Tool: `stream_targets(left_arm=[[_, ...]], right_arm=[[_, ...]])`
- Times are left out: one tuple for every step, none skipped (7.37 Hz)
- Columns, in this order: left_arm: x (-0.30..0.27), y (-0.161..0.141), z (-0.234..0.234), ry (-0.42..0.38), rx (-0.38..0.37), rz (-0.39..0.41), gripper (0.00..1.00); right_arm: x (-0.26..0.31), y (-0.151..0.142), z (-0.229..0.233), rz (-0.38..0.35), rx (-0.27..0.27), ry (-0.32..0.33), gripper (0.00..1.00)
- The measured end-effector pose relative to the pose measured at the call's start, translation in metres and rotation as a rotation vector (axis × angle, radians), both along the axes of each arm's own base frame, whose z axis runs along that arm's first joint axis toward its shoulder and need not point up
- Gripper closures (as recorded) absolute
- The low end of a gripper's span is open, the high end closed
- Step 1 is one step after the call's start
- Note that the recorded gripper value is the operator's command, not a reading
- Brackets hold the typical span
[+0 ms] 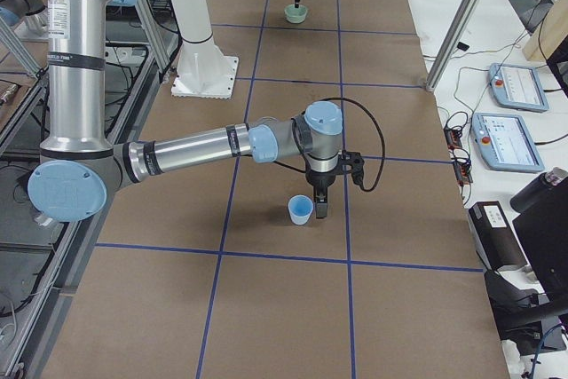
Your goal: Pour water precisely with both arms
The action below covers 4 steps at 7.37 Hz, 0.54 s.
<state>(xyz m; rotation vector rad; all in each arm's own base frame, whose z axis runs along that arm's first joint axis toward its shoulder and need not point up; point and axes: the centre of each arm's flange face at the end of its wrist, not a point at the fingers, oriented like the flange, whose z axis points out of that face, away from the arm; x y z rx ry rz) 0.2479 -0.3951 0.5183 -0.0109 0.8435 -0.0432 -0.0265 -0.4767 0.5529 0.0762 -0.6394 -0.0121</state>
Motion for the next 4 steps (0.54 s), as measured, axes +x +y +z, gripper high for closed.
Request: stream_targets(left_arm=[[-0.021,-0.014,-0.003,-0.015,0.018,-0.006,0.00],[-0.049,-0.036,-0.009,-0.042,0.057,0.006,0.00],[-0.083,-0.063,-0.017,-0.077,0.110,0.025,0.00],[-0.123,-0.088,-0.020,-0.115,0.160,0.045,0.00]], right_arm=[[0.000,0.000,0.000,0.000,0.000,0.000,0.00],[0.000,0.000,-0.001,0.000,0.001,0.000,0.00],[0.000,0.000,-0.002,0.001,0.004,-0.001,0.00],[-0.001,0.000,-0.003,-0.001,0.002,-0.012,0.00]])
